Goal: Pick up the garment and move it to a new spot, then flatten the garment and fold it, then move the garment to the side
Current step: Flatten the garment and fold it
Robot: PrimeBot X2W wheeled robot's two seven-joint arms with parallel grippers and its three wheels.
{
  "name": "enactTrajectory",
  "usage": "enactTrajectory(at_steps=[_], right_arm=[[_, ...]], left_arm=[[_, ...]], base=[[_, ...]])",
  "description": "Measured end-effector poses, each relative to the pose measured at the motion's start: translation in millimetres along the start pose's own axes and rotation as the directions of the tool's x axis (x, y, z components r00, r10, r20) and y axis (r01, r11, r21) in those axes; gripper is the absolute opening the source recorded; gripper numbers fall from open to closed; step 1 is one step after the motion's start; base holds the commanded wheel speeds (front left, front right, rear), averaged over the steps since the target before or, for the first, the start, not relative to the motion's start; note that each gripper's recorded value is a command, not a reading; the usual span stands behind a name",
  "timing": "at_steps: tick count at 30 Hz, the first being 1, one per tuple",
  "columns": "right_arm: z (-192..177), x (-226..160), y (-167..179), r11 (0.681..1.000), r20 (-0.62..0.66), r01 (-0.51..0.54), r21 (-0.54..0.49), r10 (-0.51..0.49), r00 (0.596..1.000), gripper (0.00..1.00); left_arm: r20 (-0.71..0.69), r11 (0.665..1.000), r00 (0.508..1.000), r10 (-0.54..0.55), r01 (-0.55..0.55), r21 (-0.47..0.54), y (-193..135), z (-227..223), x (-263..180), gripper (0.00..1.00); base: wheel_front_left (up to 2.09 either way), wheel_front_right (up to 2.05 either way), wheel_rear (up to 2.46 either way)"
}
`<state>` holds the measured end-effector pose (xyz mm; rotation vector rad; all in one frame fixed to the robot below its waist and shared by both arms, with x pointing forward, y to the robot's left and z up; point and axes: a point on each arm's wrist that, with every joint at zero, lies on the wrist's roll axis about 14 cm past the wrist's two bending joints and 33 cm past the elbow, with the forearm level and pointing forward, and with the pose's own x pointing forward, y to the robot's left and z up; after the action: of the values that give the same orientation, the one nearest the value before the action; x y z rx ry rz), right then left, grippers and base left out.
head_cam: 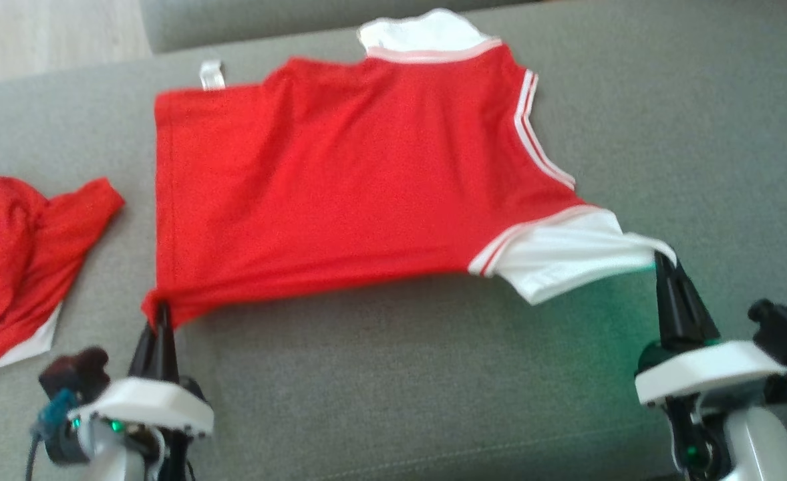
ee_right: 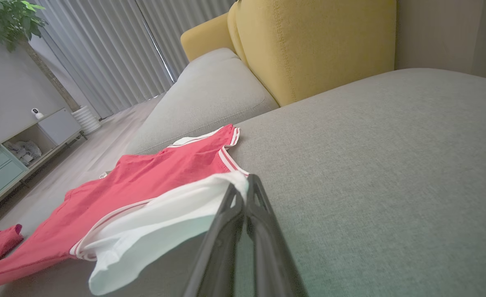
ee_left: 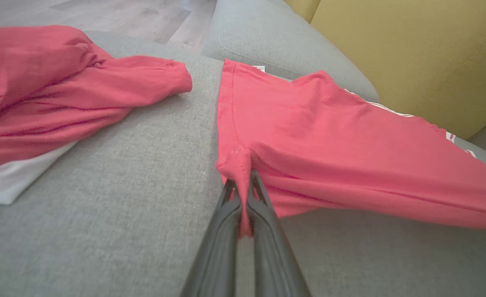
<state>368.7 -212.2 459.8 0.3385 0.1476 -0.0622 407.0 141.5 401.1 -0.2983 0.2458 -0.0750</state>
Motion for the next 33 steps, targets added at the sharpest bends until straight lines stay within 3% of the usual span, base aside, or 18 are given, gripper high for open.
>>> enactTrajectory(at_steps=[5,12,21,33], right_arm=[[0.7,-15.7,1.4,1.000,0.005,-0.001,0.011,0.001,1.000,0.00],[3.6,-3.8,11.9,0.999,0.011,-0.030,0.012,0.029,1.000,0.00],[36.2,70.0,41.1,0.993,0.092,-0.107,-0.056,0.112,0.989,0.00],[-4.8,144.9,41.4,0.986,0.001,-0.107,-0.130,0.108,0.994,0.00]], left_arm=[[0.004,1.000,1.000,0.011,-0.011,-0.015,0.1,-1.7,-24.3,0.00],[0.016,1.000,1.000,0.011,-0.011,-0.014,-0.2,0.3,-27.9,0.00],[0.104,0.999,0.994,-0.035,0.035,0.004,-13.7,35.1,24.2,0.00],[0.067,0.997,0.996,-0.059,0.055,0.062,-12.7,29.7,77.8,0.00]], base=[[0.00,0.00,0.00],[0.00,0.00,0.00],[0.00,0.00,0.00],[0.00,0.00,0.00]])
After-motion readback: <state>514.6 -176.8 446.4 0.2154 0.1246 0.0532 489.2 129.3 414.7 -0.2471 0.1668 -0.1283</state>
